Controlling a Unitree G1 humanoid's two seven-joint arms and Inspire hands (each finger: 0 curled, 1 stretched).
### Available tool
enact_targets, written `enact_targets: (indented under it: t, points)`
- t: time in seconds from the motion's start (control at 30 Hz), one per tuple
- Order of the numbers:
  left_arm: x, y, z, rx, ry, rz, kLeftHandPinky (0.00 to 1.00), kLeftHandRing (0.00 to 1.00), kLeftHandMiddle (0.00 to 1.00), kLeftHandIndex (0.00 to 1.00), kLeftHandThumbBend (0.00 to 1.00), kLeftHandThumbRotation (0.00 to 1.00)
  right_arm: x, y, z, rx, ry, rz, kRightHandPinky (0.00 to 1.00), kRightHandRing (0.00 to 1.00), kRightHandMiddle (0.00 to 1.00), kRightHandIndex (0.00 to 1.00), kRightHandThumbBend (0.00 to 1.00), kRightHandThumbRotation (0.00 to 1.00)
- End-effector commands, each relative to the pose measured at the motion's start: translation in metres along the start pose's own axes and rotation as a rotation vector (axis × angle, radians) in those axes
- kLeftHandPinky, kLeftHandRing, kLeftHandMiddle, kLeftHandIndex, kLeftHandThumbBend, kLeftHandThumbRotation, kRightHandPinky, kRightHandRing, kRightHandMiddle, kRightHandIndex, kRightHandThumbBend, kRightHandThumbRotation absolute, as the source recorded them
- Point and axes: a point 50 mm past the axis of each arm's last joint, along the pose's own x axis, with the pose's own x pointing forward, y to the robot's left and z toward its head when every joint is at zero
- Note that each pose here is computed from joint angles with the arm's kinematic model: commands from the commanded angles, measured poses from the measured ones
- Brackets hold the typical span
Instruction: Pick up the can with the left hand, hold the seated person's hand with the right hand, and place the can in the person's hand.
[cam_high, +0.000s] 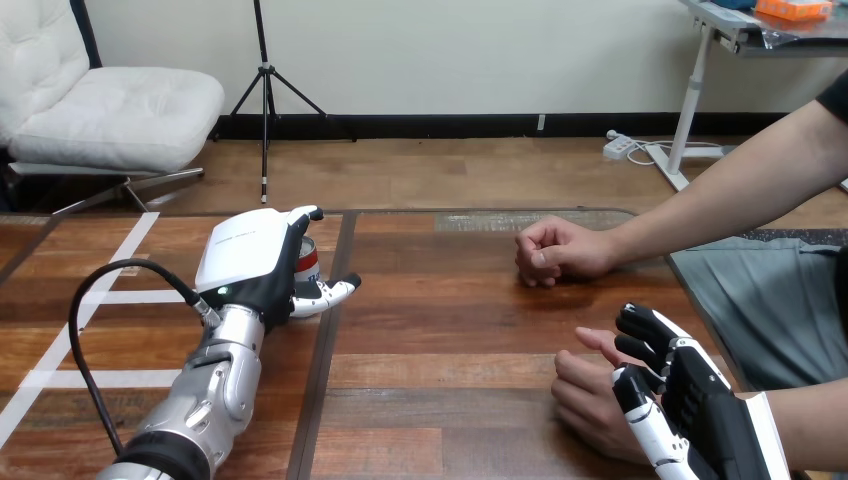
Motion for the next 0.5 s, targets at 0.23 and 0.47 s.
enact_targets:
  t: [0.23,0.47]
  points:
    - [0.0151,0.0154,0.0151,0.033,-0.033,0.050,0.77,0.85,0.86,0.86,0.66,0.51,0.0080,0.0023,0.0088,-0.013,-0.058,-0.005,0.76,0.83,0.85,0.83,0.55,0.63]
    - [0.0146,0.0151,0.0150,0.059,-0.047,0.058,0.77,0.85,0.86,0.85,0.67,0.50,0.0082,0.0022,0.0096,-0.020,-0.071,-0.004,0.76,0.83,0.85,0.83,0.54,0.63]
